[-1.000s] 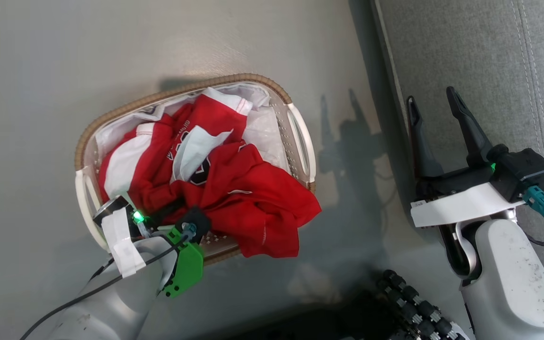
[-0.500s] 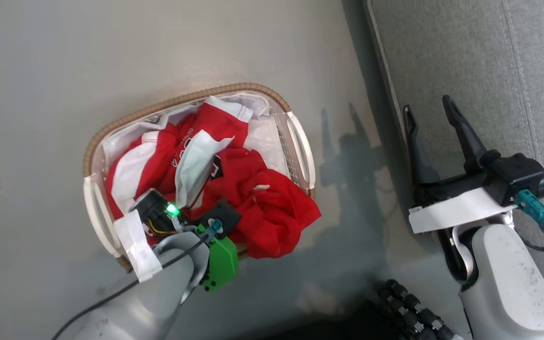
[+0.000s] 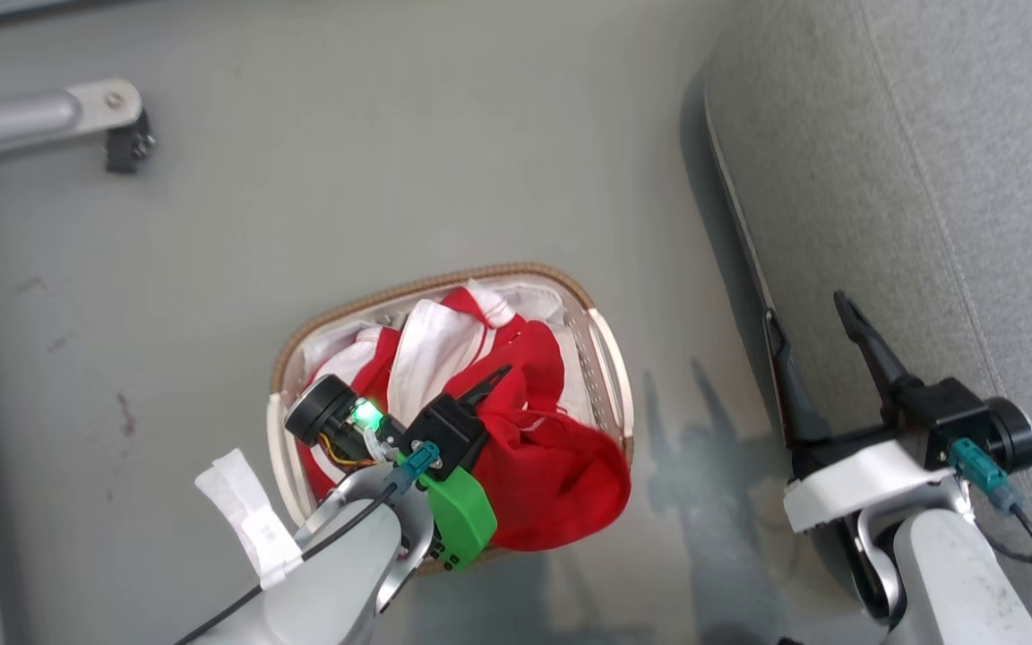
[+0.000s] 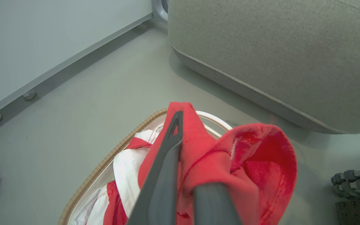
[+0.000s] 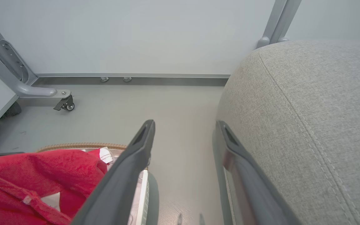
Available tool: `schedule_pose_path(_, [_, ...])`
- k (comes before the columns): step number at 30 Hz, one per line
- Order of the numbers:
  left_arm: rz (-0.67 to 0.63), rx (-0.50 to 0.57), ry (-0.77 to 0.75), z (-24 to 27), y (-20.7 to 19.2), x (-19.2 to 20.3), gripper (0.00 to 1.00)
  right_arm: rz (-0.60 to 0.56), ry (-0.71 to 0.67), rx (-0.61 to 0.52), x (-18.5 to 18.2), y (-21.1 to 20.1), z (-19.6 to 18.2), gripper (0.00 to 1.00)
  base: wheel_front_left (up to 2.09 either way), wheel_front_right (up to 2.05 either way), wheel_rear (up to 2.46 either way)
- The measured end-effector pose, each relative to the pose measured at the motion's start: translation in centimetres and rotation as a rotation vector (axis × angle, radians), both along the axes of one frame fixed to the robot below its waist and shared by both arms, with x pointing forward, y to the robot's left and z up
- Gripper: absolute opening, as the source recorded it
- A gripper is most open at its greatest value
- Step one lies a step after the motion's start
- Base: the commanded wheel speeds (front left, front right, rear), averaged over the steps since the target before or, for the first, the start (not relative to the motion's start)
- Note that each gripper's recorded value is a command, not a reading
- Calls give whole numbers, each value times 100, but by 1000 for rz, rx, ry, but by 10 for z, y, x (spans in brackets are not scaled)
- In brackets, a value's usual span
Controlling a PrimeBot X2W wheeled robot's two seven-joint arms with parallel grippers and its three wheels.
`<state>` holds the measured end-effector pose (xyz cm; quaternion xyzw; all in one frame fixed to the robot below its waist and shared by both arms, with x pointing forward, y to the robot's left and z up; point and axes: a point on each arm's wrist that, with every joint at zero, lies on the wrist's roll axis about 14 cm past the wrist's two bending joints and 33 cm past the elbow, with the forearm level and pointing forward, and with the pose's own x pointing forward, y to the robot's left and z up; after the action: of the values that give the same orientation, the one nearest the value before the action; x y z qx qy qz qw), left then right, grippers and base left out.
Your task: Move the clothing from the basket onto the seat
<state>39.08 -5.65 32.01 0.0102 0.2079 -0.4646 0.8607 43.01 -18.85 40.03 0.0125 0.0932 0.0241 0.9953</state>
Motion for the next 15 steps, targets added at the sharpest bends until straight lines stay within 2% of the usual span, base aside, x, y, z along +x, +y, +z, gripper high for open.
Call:
schedule_pose_path(7, [59, -74, -238, 90, 9, 23, 0, 30, -71, 2, -21, 12, 34, 100, 0, 0, 0])
schedule_pose_path(15, [54, -105, -579, 205, 21, 36, 0, 75, -169, 6, -43, 28, 72, 100, 0, 0, 0])
